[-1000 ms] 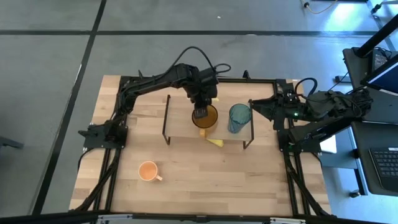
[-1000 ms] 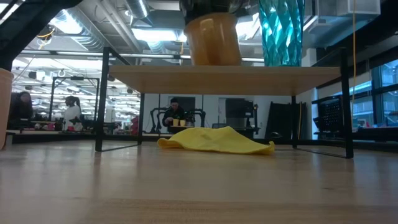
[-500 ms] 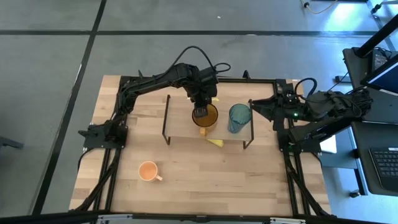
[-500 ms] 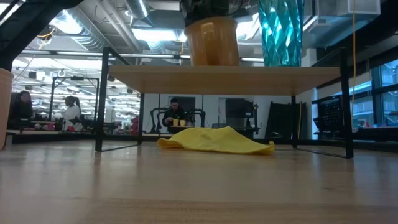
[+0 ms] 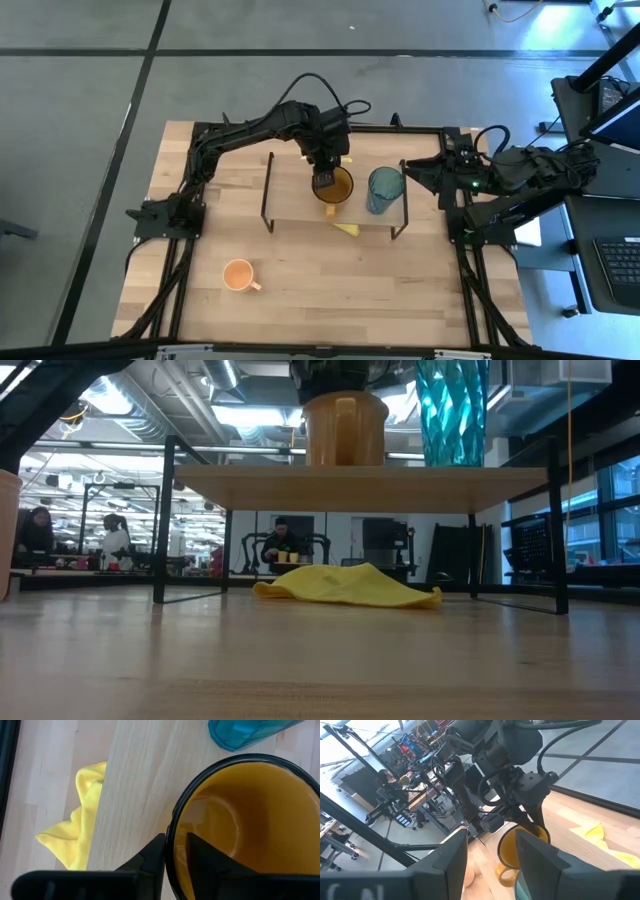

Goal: Stack small to large cups/mugs on shelf
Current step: Put the yellow mug on the shelf, then put the light yellow mug on the shelf

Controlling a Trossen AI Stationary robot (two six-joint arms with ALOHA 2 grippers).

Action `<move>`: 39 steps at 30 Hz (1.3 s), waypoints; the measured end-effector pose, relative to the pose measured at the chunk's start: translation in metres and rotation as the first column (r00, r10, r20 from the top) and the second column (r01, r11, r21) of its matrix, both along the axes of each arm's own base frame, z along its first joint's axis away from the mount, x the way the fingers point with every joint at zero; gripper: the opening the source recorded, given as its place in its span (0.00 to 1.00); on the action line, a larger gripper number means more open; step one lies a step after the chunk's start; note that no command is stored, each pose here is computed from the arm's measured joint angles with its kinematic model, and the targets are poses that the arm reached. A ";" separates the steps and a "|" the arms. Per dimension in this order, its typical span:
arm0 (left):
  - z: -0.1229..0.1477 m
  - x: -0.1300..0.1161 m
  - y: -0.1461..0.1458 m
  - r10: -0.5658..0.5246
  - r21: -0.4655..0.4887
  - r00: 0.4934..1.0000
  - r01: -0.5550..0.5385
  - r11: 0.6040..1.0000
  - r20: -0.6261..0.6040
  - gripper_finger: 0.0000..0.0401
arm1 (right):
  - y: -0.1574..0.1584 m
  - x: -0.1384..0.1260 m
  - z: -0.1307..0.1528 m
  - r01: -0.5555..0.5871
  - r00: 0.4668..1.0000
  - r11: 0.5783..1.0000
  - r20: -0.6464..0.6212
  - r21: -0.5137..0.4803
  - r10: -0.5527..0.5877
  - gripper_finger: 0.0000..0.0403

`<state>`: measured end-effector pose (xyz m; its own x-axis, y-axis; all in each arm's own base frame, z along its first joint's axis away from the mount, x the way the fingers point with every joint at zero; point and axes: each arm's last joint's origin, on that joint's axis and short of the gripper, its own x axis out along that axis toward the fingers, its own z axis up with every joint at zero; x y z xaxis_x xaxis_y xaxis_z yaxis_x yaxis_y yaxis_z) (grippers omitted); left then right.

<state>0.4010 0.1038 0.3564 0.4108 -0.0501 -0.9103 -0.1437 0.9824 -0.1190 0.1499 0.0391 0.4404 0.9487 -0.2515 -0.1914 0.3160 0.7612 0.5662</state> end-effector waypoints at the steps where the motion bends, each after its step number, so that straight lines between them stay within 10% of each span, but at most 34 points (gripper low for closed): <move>1: 0.000 0.000 0.000 -0.001 0.001 1.000 0.001 1.000 0.001 0.18 | 0.000 0.000 0.000 0.000 1.000 1.000 -0.004 -0.002 0.000 0.42; 15: 0.038 -0.031 0.000 0.049 0.072 0.998 -0.051 0.996 0.032 0.22 | -0.003 -0.008 0.002 -0.002 1.000 1.000 0.010 -0.017 0.002 0.42; 24: 0.071 -0.070 -0.067 0.116 0.096 0.993 -0.117 0.988 0.018 0.21 | -0.006 -0.015 0.002 -0.001 1.000 1.000 -0.006 -0.022 0.001 0.42; 32: 0.064 -0.120 -0.154 0.443 0.029 0.897 -0.443 0.896 0.009 0.21 | -0.007 -0.019 0.001 -0.005 1.000 0.999 -0.015 -0.037 0.004 0.42; 39: -0.008 -0.161 -0.199 0.655 0.074 0.728 -0.656 0.751 -0.202 0.21 | -0.009 -0.026 0.004 -0.029 1.000 0.998 0.000 -0.061 0.029 0.42</move>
<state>0.2399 -0.0952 0.3485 0.1497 0.1601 -0.9757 -0.7728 0.6345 -0.0144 0.1239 0.0297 0.4447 0.9560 -0.2348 -0.1758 0.2926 0.8033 0.5187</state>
